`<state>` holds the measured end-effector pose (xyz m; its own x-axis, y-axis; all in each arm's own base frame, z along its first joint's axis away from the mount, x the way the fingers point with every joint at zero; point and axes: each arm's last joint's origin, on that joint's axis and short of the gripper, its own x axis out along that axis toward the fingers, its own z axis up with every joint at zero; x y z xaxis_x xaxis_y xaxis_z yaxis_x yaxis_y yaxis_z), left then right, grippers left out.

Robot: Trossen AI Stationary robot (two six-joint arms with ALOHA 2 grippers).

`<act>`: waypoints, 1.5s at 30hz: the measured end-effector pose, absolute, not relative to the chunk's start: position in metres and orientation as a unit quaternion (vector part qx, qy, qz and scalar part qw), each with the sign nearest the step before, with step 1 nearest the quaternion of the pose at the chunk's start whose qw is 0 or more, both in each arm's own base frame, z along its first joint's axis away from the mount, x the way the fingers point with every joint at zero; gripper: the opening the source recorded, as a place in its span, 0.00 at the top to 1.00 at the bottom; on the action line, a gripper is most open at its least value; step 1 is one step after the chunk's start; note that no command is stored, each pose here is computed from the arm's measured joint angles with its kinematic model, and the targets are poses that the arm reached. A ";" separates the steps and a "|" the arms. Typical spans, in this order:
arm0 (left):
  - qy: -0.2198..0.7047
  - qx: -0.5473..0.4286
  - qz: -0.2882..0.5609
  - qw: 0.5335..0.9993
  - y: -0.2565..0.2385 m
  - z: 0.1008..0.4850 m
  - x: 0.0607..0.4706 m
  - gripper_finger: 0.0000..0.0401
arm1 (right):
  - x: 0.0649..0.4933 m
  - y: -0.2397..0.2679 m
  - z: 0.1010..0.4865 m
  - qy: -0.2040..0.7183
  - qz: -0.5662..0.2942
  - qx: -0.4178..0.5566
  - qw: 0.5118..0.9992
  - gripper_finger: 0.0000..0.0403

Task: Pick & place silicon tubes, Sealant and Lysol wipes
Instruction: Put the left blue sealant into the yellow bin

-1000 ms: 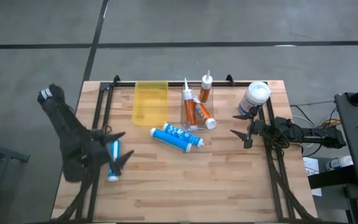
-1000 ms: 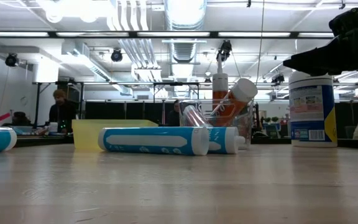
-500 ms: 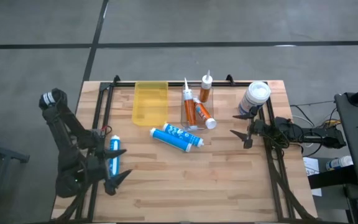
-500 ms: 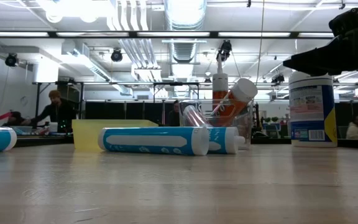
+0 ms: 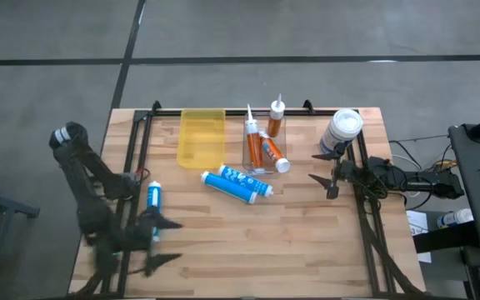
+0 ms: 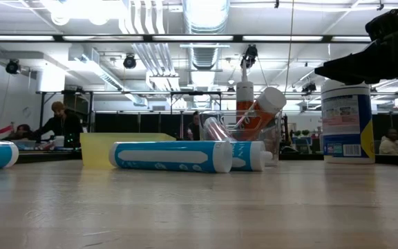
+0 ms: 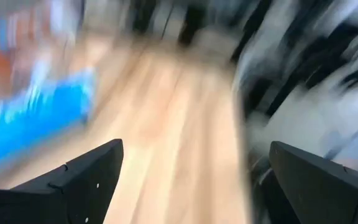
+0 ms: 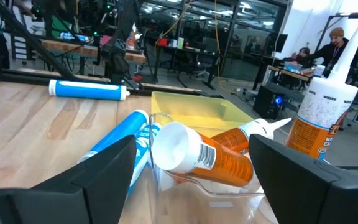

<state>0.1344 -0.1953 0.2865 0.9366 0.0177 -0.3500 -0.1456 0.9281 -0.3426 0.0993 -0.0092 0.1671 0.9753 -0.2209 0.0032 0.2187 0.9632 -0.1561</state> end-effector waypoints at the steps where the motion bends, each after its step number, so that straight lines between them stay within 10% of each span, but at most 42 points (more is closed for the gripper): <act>1: 0.223 -0.188 0.059 0.955 -0.189 0.281 0.147 0.01 | 0.099 -0.009 0.167 0.007 -0.111 -0.078 0.991 0.23; 12: 0.476 -0.210 0.443 0.731 -0.156 0.286 0.189 0.01 | 0.099 -0.009 0.167 0.008 -0.111 -0.078 0.991 0.23; 33: 0.506 -0.397 0.492 0.587 -0.174 0.238 0.110 0.01 | 0.099 -0.009 0.167 0.007 -0.110 -0.078 0.991 0.22; 45: 0.533 -0.428 0.438 0.584 -0.180 0.206 0.114 0.01 | 0.099 -0.009 0.167 0.007 -0.111 -0.078 0.991 0.25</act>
<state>0.1144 -0.1804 0.2063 0.0488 0.0564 -0.9972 -0.9675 0.2506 -0.0332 0.0993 -0.0092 0.1671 0.9755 -0.2201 0.0032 0.2179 0.9634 -0.1561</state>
